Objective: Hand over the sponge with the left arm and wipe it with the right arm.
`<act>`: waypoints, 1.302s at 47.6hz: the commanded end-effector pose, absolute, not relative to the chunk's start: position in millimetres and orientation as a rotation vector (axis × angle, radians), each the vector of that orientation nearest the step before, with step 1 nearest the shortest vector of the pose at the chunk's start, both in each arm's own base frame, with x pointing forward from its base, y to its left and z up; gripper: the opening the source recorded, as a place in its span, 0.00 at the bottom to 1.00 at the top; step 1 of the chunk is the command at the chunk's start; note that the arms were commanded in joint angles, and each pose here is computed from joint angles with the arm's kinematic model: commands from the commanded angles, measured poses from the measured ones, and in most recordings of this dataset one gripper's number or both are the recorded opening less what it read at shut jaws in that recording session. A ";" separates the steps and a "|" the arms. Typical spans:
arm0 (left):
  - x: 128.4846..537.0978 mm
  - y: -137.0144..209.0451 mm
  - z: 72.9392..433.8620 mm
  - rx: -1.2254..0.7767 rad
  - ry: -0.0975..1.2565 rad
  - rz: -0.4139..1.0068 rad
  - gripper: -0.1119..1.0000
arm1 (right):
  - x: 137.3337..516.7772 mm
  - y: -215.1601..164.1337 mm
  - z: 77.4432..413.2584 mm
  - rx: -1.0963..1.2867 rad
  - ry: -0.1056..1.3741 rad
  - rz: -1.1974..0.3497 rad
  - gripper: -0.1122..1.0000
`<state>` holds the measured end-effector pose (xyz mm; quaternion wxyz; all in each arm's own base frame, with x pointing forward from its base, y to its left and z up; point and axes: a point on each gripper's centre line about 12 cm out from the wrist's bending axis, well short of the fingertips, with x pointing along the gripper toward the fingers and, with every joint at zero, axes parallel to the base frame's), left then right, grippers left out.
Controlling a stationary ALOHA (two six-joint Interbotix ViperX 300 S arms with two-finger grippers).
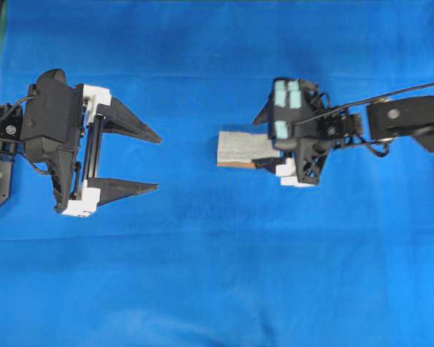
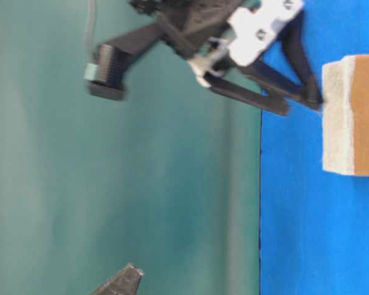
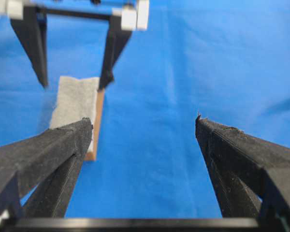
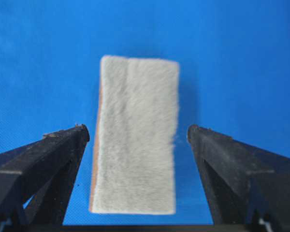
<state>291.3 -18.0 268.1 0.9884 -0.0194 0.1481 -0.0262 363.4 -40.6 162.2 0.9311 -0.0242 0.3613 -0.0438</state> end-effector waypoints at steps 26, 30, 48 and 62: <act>292.7 -18.1 274.1 -0.037 0.276 -0.054 0.92 | 328.9 -27.3 256.9 -0.056 0.511 -0.092 0.77; 292.7 -17.7 274.1 -0.037 0.276 -0.052 0.92 | 329.6 -26.8 257.1 -0.055 0.501 -0.088 0.77; 278.0 -16.8 289.0 -0.039 0.227 -0.054 0.92 | 304.6 -19.2 273.4 -0.051 0.432 -0.071 0.77; 240.6 -14.7 306.0 -0.038 0.168 -0.057 0.92 | 240.7 -9.4 297.1 -0.041 0.349 -0.069 0.77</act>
